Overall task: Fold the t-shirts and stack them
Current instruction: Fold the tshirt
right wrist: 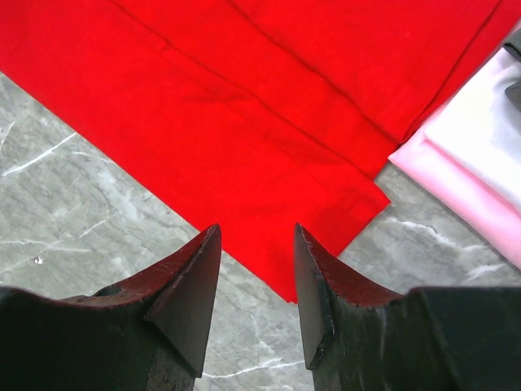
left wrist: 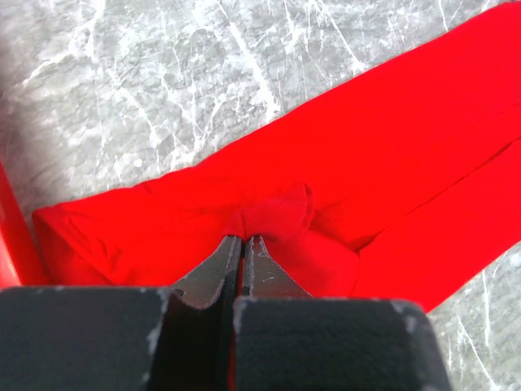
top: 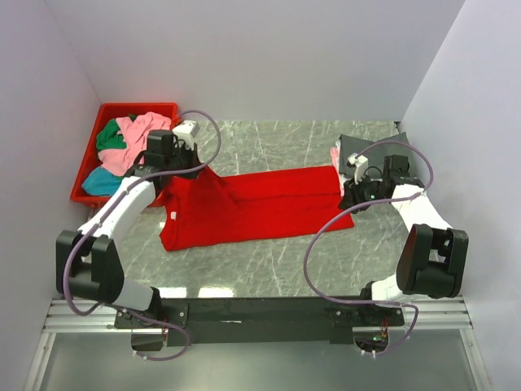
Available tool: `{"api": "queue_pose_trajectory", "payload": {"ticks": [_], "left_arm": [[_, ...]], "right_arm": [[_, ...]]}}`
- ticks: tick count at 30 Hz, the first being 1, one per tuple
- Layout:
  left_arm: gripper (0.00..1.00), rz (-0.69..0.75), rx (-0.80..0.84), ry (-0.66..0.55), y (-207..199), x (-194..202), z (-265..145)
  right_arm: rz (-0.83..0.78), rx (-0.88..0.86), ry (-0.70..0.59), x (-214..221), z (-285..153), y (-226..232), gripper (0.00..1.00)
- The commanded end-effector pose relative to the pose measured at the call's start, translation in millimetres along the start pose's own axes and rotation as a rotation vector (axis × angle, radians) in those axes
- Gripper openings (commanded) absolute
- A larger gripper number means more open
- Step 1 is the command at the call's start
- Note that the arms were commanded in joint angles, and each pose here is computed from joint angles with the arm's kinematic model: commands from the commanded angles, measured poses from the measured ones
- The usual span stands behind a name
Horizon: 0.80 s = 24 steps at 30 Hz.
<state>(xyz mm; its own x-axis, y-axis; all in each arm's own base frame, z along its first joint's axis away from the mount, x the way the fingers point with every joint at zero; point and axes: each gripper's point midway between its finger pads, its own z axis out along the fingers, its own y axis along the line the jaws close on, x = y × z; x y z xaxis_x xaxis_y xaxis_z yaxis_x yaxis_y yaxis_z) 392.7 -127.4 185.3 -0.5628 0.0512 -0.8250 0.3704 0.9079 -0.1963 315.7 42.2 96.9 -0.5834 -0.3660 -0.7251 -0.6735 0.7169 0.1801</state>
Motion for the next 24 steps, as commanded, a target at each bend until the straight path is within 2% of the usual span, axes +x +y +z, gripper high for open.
{"api": "queue_pose_trajectory", "payload": {"ticks": [1, 17, 24], "left_arm": [[0.00, 0.053, 0.041, -0.038, -4, -22, 5], [0.00, 0.061, 0.018, 0.038, 11, -17, 39], [0.00, 0.049, -0.047, 0.085, 26, -4, 50]], "right_arm": [[-0.003, -0.026, -0.018, -1, 1, 2, 0.48], [-0.016, -0.036, -0.019, 0, 0, 5, 0.49], [-0.059, -0.083, -0.011, -2, -3, 13, 0.49]]}}
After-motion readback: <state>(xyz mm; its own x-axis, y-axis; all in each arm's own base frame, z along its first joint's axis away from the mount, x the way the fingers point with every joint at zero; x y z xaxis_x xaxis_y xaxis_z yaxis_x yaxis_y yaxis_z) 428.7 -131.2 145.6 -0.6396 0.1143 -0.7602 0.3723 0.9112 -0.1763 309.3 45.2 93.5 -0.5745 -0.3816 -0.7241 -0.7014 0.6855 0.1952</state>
